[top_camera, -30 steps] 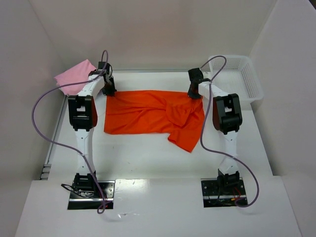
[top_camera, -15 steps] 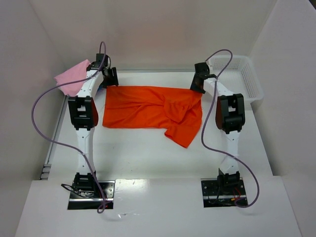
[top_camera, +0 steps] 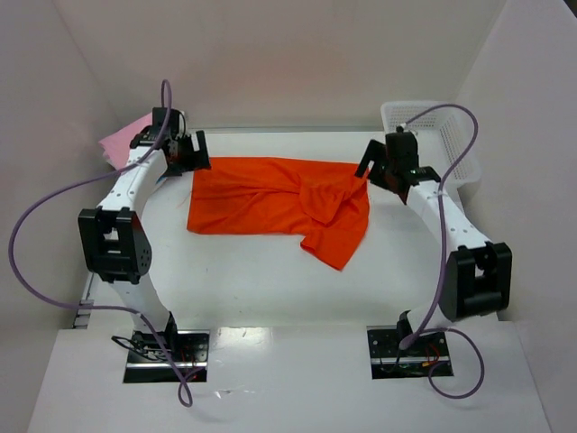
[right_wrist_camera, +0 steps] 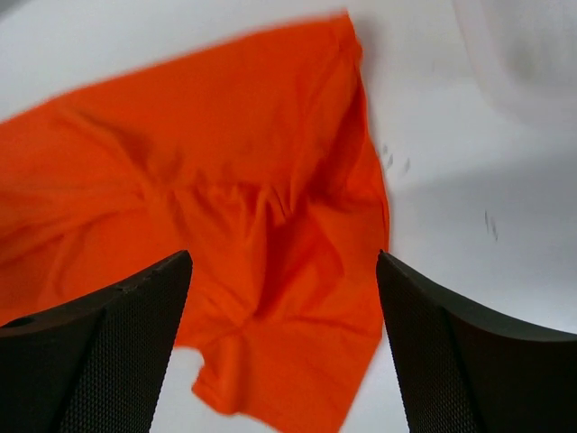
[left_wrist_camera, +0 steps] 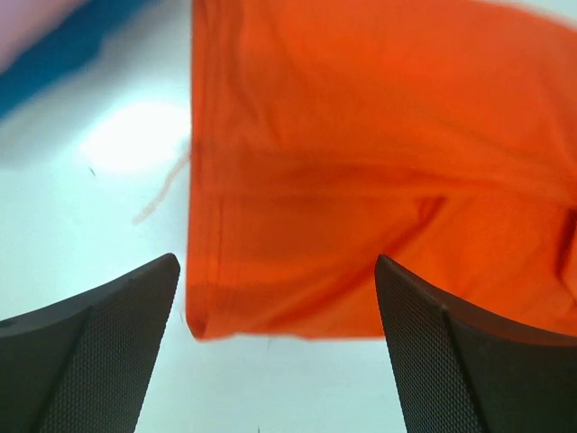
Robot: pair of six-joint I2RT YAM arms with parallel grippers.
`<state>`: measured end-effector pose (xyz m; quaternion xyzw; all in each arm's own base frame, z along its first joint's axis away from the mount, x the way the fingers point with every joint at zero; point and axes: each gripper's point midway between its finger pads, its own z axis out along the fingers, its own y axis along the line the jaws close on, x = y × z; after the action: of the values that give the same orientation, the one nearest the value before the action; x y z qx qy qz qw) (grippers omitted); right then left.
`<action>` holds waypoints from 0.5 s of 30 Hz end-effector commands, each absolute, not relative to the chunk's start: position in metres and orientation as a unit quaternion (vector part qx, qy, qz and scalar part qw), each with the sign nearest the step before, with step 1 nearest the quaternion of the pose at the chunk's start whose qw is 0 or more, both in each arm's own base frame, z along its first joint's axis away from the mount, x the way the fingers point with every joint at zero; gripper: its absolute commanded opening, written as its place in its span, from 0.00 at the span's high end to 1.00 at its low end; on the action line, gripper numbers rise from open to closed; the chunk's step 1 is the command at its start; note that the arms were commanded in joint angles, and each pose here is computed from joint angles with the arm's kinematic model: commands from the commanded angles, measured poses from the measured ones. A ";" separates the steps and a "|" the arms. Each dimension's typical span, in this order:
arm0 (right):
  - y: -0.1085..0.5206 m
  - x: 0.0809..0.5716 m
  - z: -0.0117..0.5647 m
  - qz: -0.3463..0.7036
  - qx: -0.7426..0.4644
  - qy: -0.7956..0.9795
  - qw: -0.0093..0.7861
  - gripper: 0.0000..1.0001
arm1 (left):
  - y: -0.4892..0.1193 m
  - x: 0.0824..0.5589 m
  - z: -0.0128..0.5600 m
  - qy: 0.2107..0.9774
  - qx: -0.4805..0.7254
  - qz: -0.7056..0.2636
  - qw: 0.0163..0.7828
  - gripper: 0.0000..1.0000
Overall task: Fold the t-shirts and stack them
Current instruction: Fold the flattened tshirt in 1/3 of the way, then grap the side of the flattened tshirt closest away from the robot with both arms
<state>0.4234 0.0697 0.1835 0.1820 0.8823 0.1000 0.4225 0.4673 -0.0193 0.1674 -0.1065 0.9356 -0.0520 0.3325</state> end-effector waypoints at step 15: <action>0.126 0.259 0.070 0.096 0.204 0.960 0.168 0.20 | -0.037 0.390 0.093 0.966 -0.125 -0.087 0.211 0.05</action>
<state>0.2738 0.1181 0.0669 0.2017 0.9583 0.0951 0.1788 0.3901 -0.0326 0.0822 -0.1173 0.9709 -0.0742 0.1952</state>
